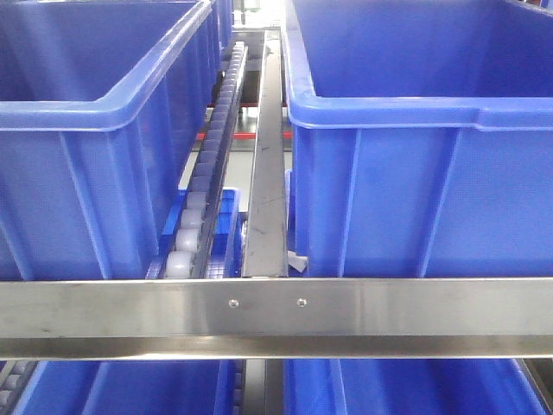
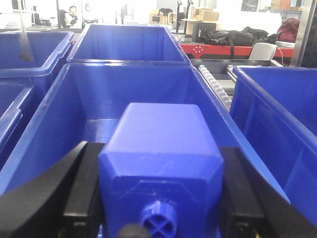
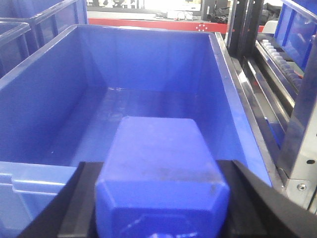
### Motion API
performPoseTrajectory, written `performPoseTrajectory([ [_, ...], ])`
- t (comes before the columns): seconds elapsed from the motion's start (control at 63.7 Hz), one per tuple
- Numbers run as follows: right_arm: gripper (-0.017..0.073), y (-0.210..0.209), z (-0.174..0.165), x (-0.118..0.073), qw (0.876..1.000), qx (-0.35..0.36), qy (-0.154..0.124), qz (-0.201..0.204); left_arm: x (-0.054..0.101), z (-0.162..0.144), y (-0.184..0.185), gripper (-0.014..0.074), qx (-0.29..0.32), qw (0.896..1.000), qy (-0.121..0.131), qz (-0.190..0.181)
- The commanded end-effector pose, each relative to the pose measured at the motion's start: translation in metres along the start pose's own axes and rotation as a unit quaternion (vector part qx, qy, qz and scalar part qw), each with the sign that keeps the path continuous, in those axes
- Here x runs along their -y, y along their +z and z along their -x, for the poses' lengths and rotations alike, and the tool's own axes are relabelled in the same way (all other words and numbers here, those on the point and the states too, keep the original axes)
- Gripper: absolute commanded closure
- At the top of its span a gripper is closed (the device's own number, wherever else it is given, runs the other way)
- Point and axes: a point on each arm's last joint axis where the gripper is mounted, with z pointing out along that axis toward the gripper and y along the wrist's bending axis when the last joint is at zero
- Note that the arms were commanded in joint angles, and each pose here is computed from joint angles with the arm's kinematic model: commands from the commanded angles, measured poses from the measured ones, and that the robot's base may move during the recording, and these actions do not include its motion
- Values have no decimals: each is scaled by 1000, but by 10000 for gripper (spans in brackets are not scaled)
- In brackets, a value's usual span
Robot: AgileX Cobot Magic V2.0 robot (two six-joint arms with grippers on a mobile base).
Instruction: Pick and sort blue part to right shelf
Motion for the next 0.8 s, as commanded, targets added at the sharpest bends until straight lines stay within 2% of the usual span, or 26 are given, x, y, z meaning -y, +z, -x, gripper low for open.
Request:
performPoseTrajectory([
  [0.0, 163, -1, 18, 0, 998, 56, -7, 1, 1, 17, -2, 207, 54, 999, -3, -4],
  [0.565, 163, -2, 19, 0, 998, 61, -7, 1, 1, 17, -2, 207, 56, 998, -3, -4],
  [0.784, 163, -2, 24, -1, 996, 87, -7, 2, 1, 17, -2, 207, 56, 998, -8, -6],
])
